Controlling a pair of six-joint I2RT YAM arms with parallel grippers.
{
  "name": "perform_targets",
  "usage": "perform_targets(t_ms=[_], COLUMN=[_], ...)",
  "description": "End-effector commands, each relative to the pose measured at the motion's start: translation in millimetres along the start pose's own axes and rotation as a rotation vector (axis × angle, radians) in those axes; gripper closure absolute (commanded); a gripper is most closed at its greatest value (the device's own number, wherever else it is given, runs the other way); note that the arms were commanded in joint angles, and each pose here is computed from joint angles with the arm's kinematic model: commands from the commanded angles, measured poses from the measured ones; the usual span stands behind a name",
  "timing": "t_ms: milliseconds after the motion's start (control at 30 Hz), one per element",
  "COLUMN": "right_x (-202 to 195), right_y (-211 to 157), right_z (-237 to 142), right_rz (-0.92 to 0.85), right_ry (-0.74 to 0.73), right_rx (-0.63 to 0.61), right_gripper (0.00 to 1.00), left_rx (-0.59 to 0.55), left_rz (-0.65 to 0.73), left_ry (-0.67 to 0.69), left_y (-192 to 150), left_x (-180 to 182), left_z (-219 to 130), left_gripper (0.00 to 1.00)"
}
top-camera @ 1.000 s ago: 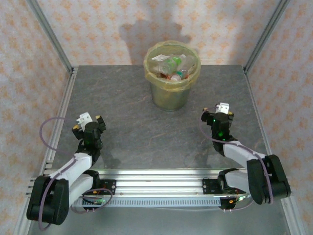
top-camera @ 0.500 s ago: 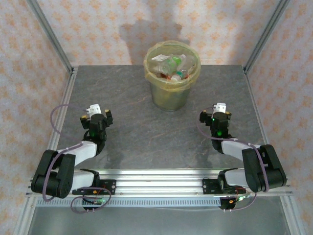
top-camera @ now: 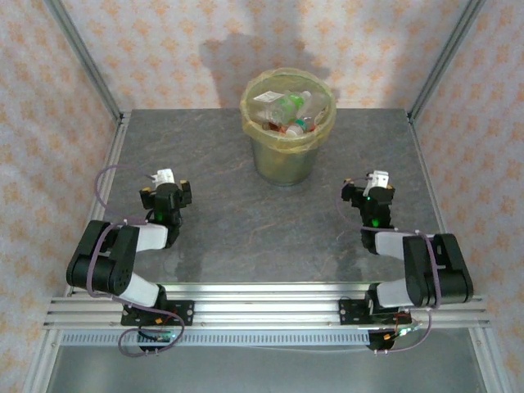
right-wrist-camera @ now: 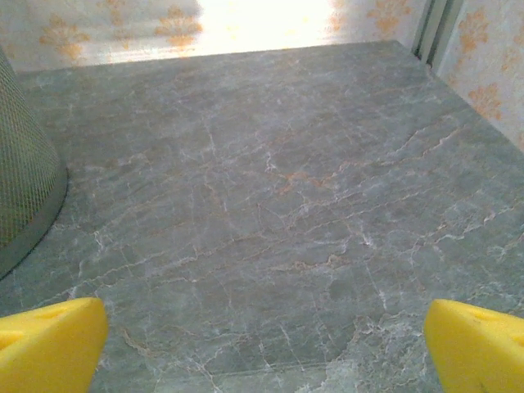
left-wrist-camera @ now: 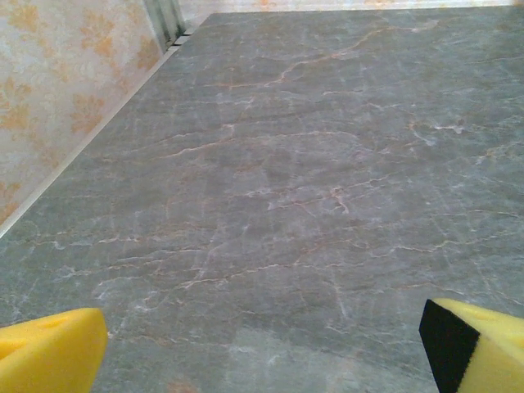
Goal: Put the plastic bottles in the bin
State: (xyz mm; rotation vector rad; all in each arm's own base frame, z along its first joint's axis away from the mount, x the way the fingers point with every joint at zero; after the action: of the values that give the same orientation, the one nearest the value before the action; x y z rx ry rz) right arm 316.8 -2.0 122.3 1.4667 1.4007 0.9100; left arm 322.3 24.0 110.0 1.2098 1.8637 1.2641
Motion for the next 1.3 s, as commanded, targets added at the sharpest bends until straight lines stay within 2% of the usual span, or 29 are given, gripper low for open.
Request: perform_targets(t_ms=[0, 100, 200, 267, 333, 1267], right_x=[3.7, 4.1, 2.7, -3.5, -12.0, -11.7], right_y=[1.3, -5.2, -4.3, -1.7, -2.3, -2.0], right_z=[5.2, 11.8, 17.0, 26.4, 26.8, 26.7], right_rz=[0.027, 0.03, 0.035, 0.056, 0.091, 0.088], right_ry=[0.042, 0.04, 0.032, -0.025, -0.066, -0.064], right_rx=[-0.039, -0.035, 0.003, 0.064, 0.063, 0.061], right_gripper=[0.01, 0.01, 0.01, 0.01, 0.01, 0.01], left_rx=[-0.045, -0.048, -0.045, -0.046, -0.046, -0.047], left_rz=[-0.039, -0.039, -0.039, -0.04, -0.039, -0.038], left_ry=[-0.015, -0.014, -0.014, -0.015, -0.014, -0.015], left_y=[13.9, 14.1, 13.6, 14.1, 13.7, 13.9], left_x=[-3.0, -2.7, -2.7, -3.0, -2.8, -2.9], left_z=[2.2, 2.4, 2.4, 2.4, 2.4, 2.4], left_gripper=[0.0, 0.0, 0.0, 0.0, 0.0, 0.0])
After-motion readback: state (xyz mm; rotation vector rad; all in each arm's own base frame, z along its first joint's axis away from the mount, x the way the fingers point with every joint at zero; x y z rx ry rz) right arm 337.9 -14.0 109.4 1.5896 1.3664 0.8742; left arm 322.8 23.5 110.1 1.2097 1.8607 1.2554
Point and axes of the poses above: each hand's point on the last joint's axis, 136 mm out from that joint toward the fingers, its own z axis out along the fingers, its own x axis along the line the jaws close on, y = z × x, the point moved 6 cm from there along -z, back along the fingers, and after that the axes turned 6 degrees about -z, right-handed, at the moved point
